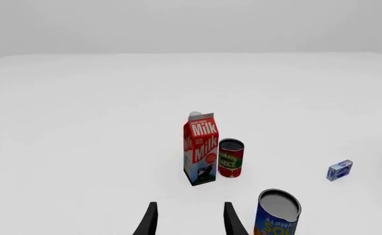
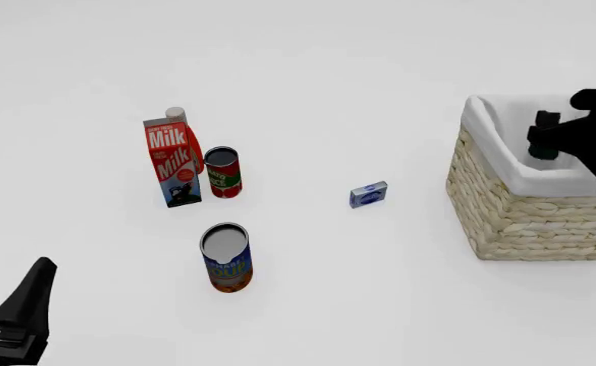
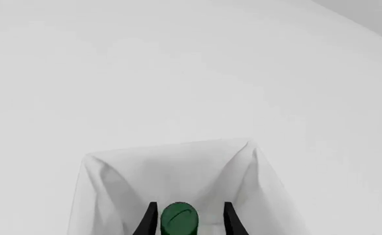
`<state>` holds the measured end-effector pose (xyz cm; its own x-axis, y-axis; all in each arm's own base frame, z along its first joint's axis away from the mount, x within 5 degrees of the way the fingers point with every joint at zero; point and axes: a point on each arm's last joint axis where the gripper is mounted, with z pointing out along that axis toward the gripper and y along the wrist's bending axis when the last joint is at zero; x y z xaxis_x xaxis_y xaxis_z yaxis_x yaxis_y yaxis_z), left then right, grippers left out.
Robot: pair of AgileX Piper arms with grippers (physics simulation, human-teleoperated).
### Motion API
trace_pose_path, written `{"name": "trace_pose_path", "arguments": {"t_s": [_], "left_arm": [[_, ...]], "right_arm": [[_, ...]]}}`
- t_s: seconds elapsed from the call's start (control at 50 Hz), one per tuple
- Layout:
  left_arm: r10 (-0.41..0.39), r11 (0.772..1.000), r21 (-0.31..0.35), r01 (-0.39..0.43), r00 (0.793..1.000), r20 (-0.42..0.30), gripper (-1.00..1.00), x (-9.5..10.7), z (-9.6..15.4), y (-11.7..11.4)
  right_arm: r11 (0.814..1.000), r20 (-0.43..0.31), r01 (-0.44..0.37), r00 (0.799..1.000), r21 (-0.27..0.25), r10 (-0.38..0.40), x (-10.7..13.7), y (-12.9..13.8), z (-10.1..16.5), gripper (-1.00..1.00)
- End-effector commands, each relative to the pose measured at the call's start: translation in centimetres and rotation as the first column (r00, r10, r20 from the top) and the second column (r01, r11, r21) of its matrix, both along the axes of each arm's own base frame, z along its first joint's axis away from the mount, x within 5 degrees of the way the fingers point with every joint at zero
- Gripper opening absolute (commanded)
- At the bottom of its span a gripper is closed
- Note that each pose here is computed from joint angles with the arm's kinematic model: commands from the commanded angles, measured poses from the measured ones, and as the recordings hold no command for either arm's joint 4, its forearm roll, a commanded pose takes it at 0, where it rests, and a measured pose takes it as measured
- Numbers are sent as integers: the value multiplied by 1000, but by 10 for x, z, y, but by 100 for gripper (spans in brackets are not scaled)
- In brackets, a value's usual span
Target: Pick the salad dressing and place it in the basket.
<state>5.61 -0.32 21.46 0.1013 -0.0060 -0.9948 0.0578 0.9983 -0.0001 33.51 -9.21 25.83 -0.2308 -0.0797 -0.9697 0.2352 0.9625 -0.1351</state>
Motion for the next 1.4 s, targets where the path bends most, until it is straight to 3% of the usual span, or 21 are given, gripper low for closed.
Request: {"name": "trace_pose_path", "arguments": {"t_s": [0.02, 0.62, 0.84, 1.4], "left_arm": [[1, 1000, 1, -1, 1000, 3, 100, 0, 0, 0], [-2, 1000, -2, 2, 1000, 7, 100, 0, 1, 0], [0, 1000, -4, 0, 1000, 6, 100, 0, 1, 0], [3, 1000, 4, -3, 1000, 18, 100, 0, 2, 0]], "right_arm": [[1000, 10, 6, 1000, 5, -6, 0, -1, 2, 100], [1000, 57, -14, 998, -17, 15, -18, 10, 23, 100], [1000, 106, -17, 994, -19, 19, -43, 18, 43, 100], [999, 171, -40, 985, -1, 39, -110, 41, 50, 100]]}}
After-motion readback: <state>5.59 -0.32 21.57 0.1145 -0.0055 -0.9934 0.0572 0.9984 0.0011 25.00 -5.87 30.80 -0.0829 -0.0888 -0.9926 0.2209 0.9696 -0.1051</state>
